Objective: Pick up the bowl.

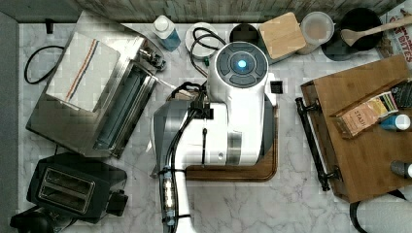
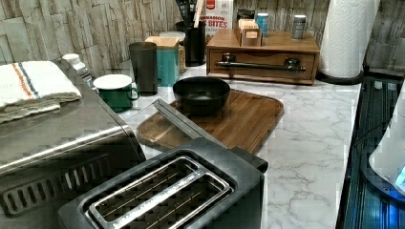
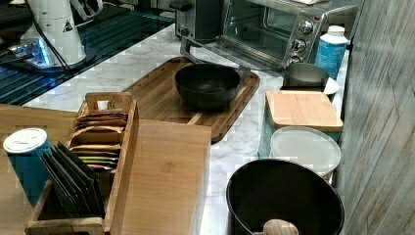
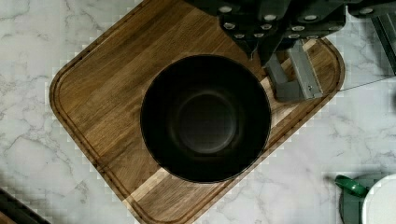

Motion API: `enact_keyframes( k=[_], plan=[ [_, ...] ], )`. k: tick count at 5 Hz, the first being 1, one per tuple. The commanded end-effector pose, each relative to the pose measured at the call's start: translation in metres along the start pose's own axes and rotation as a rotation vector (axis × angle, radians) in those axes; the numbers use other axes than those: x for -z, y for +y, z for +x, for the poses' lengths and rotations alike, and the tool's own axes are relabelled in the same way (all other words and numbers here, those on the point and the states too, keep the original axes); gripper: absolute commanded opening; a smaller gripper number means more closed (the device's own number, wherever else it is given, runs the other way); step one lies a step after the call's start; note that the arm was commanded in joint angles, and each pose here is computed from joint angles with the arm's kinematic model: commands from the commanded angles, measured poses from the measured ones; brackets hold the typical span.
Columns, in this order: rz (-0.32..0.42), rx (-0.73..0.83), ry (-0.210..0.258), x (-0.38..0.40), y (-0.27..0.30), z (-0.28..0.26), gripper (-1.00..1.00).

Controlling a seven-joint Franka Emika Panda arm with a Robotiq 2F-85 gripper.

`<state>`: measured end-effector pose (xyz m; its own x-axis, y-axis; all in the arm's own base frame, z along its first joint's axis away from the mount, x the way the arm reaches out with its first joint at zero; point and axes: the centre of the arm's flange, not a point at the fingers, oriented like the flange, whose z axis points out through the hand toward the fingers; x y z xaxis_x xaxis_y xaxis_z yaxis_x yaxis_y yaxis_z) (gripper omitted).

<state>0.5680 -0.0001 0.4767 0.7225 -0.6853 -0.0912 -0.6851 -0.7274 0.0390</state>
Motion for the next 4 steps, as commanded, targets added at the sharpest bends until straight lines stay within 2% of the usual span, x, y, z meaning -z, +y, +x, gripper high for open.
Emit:
enact_keyframes(
  k=[1, 3, 4],
  plan=[
    [0.003, -0.015, -0.006, -0.001, 0.005, 0.005, -1.0],
    [0.109, -0.245, 0.012, -0.024, 0.102, 0.0, -1.0],
    [0.112, -0.329, 0.059, -0.027, 0.133, -0.01, -0.45]
  ],
)
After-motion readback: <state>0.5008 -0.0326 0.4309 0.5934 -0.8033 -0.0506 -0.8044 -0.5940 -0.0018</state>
